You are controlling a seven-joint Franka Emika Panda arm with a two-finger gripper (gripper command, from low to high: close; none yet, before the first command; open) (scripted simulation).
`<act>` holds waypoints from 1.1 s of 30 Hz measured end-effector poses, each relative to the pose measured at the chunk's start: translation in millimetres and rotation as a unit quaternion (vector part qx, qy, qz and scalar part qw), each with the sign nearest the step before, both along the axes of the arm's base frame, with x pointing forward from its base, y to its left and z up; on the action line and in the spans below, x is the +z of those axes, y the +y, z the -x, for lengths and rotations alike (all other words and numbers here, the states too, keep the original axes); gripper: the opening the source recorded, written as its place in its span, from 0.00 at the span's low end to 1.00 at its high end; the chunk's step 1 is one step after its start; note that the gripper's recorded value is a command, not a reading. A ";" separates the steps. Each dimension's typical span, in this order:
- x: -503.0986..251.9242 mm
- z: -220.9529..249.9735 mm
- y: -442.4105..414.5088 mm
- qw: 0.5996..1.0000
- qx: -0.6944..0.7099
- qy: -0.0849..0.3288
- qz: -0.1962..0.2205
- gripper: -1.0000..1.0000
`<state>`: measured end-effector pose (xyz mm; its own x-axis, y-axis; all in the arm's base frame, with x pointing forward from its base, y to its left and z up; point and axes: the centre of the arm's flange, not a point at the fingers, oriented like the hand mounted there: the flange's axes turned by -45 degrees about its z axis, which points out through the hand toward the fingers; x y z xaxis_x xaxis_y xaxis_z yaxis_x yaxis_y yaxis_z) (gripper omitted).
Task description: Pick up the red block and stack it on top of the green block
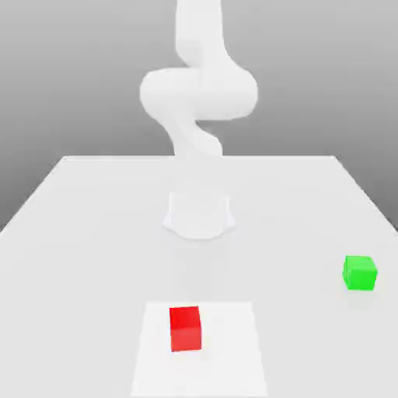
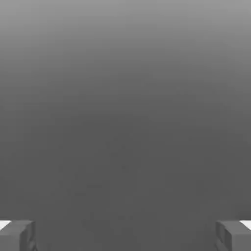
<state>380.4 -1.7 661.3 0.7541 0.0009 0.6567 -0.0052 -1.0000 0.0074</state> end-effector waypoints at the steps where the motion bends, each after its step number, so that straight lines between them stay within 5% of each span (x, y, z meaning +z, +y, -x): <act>1: -24.6 -14.3 -1.0 1.000 0.002 0.020 0.004 0.50; 10: -235.0 -69.2 -13.0 0.983 0.020 0.180 0.022 0.50; 19: -429.1 -24.6 -21.4 0.942 0.047 0.331 0.016 0.50; 26: -510.4 -13.7 -21.4 0.935 0.051 0.350 0.014 0.50; 27: -515.8 -13.1 -21.4 0.935 0.051 0.350 0.014 0.00; 33: -518.6 -12.8 -21.2 0.935 0.051 0.351 0.014 0.00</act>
